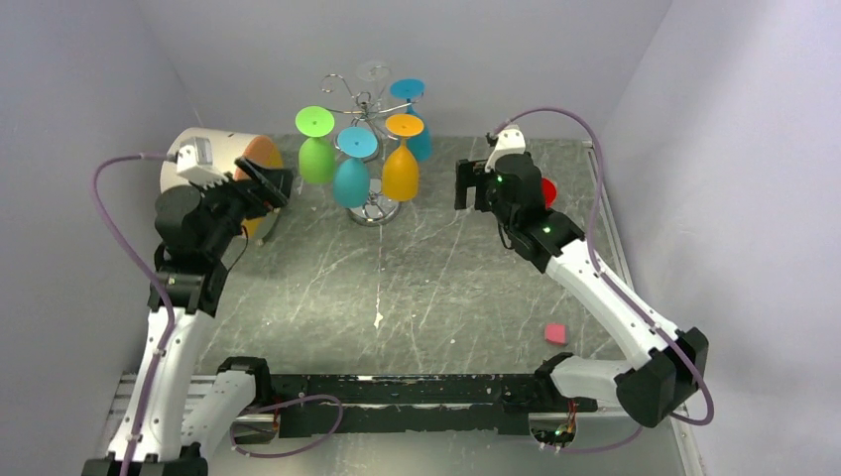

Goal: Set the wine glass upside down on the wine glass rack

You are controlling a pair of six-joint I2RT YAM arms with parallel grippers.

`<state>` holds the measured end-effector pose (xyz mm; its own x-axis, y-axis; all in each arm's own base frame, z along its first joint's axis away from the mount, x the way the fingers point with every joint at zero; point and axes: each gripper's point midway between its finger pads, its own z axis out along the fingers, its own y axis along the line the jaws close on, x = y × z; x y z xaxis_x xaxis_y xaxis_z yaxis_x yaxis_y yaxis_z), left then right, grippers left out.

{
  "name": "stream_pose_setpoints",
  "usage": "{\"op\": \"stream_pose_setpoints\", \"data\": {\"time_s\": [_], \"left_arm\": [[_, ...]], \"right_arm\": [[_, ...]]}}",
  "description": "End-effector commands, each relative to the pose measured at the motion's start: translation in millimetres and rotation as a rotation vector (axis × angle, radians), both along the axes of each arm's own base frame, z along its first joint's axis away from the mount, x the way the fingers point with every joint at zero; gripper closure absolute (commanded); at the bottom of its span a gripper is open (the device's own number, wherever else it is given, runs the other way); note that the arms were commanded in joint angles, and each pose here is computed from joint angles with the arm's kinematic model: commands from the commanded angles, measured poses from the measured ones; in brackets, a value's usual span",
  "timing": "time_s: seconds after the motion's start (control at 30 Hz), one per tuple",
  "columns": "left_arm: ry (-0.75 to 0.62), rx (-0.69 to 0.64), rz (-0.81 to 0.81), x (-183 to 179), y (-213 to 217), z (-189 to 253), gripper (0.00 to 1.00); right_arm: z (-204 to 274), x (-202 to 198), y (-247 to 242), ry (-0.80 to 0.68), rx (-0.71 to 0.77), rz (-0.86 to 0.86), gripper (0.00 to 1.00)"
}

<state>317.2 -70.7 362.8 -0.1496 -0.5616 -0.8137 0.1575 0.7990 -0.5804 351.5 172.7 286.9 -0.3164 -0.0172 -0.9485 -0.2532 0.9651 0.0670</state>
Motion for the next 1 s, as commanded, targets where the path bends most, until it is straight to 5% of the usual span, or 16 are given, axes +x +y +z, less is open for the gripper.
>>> {"op": "stream_pose_setpoints", "data": {"time_s": [0.0,0.2,0.3,0.43,0.97], "left_arm": [[0.016,0.164,-0.120,-26,-11,-42,0.01],[0.055,0.183,-0.305,-46,-36,-97,0.01],[0.106,0.189,-0.331,-49,-38,-118,0.01],[0.137,0.235,-0.311,-51,-31,-120,0.01],[0.182,0.244,-0.350,-53,-35,-134,0.01]], "right_arm": [[19,28,-46,-0.073,-0.148,-0.236,0.07],[-8,70,-90,-0.008,-0.280,-0.377,0.30],[-32,87,-112,0.083,-0.329,-0.401,0.50],[-63,100,-131,0.220,-0.378,-0.391,0.64],[-120,101,-139,0.364,-0.388,-0.357,0.67]]}}
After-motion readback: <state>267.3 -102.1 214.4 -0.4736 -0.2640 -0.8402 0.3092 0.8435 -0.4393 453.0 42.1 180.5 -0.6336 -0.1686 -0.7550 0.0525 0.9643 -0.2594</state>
